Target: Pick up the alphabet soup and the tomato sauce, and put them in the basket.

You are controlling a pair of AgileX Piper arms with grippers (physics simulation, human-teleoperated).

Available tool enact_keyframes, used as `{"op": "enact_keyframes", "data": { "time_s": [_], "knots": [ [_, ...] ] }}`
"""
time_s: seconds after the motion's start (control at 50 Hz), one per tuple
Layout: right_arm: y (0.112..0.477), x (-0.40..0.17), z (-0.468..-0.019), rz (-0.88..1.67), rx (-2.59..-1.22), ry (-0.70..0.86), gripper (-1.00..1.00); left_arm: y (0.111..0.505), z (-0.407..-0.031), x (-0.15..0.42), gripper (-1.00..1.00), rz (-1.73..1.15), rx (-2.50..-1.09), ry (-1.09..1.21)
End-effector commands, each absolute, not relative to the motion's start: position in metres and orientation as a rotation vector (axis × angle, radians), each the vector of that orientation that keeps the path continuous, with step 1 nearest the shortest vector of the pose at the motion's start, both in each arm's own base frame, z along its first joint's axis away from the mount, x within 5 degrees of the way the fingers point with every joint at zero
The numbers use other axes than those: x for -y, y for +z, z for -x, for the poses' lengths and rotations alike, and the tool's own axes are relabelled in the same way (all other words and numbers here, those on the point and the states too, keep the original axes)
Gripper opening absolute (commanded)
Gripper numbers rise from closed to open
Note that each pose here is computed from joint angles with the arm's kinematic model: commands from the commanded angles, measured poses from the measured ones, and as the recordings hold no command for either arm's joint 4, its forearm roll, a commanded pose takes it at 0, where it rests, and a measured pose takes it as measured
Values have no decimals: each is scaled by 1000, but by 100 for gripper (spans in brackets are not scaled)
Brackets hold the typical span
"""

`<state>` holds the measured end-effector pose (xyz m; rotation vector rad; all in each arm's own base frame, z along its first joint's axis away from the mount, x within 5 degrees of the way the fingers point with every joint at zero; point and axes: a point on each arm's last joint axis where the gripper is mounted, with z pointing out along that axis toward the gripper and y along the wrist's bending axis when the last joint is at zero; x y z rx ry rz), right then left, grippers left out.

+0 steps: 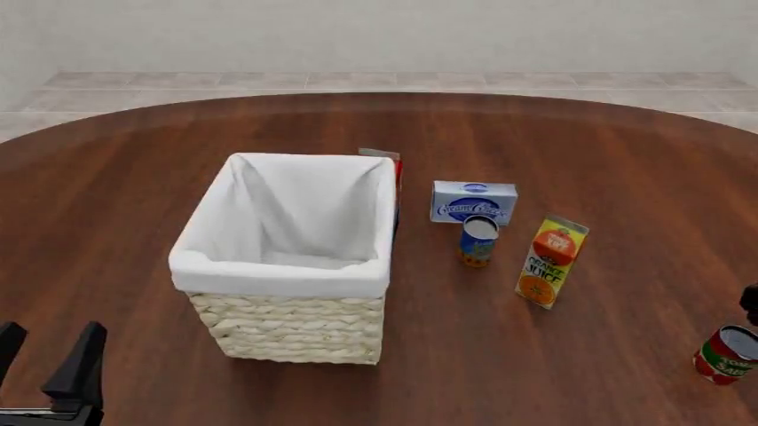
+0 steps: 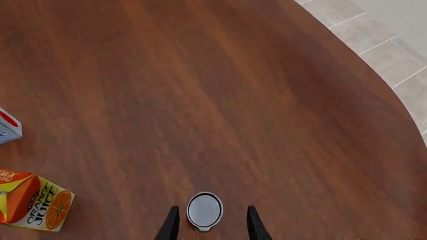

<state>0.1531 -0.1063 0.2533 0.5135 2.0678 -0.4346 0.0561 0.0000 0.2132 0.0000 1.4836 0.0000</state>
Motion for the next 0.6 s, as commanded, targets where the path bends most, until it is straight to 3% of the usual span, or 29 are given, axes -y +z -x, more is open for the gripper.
{"op": "enact_keyframes", "data": {
  "time_s": [0.02, 0.6],
  "knots": [
    [240, 109, -159, -528, -2109, -408, 100, 213, -56, 0, 100, 0, -1484, 0],
    [210, 112, -169, -516, -2159, -393, 100, 213, -56, 0, 100, 0, -1484, 0]
  ]
}}
